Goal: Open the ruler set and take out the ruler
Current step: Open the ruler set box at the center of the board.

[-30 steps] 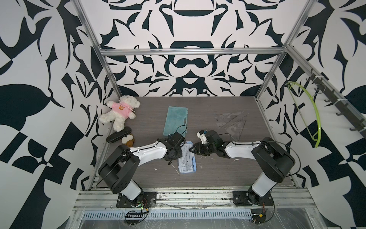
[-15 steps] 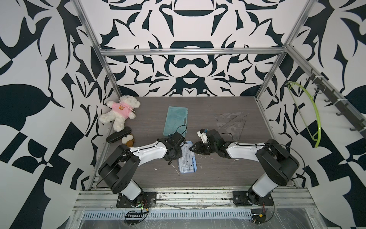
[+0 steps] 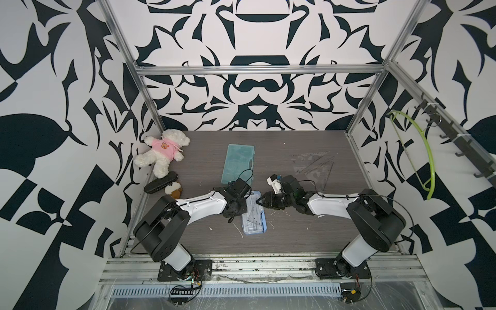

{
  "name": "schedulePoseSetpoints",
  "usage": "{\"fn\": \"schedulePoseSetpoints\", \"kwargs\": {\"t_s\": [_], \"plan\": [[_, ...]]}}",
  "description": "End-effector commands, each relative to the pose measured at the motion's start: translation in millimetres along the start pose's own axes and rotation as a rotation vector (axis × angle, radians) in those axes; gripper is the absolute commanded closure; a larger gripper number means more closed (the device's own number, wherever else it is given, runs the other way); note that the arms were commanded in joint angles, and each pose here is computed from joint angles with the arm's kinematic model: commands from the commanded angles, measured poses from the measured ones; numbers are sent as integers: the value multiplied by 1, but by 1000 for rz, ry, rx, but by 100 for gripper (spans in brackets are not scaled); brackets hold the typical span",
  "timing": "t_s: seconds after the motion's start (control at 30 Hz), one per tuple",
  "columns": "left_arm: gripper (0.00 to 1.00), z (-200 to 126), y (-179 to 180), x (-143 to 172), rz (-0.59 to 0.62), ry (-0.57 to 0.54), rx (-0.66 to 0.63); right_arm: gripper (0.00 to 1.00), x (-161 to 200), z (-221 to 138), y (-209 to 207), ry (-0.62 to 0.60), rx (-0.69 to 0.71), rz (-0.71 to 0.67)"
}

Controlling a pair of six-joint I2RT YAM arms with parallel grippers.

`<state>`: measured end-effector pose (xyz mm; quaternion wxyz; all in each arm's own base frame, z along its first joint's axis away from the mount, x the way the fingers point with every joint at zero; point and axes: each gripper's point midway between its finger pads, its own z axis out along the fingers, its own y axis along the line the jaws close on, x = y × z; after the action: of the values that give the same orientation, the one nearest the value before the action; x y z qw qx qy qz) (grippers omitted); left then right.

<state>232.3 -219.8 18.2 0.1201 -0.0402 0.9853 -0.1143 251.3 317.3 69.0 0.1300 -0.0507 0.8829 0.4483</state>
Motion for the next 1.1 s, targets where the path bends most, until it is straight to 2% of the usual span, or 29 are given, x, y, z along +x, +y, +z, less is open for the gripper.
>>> {"fn": "schedulePoseSetpoints", "kwargs": {"t_s": [0.0, 0.3, 0.43, 0.57, 0.63, 0.73, 0.87, 1.07], "plan": [[100, 14, 11, 15, 3, 68, -39, 59, -1, 0, 28, 1, -100, -49], [100, 9, 13, 13, 3, 51, -43, 59, 4, 5, 25, 15, -79, -59], [100, -2, 16, 5, 2, -4, -53, 59, 4, 11, 17, 29, -47, -48], [98, -29, 23, -14, -29, -104, -63, 59, 4, 12, 17, 31, -32, -50], [86, -45, 27, -23, -51, -162, -63, 59, 3, 10, 20, 23, -22, -67], [61, -69, 34, -36, -74, -250, -64, 58, 2, 5, 21, 10, -13, -84], [37, -99, 43, -50, -119, -350, -48, 58, 1, 2, 24, 8, -10, -95], [16, -131, 53, -53, -202, -439, -7, 58, -3, 0, 34, 4, -16, -108]]}}
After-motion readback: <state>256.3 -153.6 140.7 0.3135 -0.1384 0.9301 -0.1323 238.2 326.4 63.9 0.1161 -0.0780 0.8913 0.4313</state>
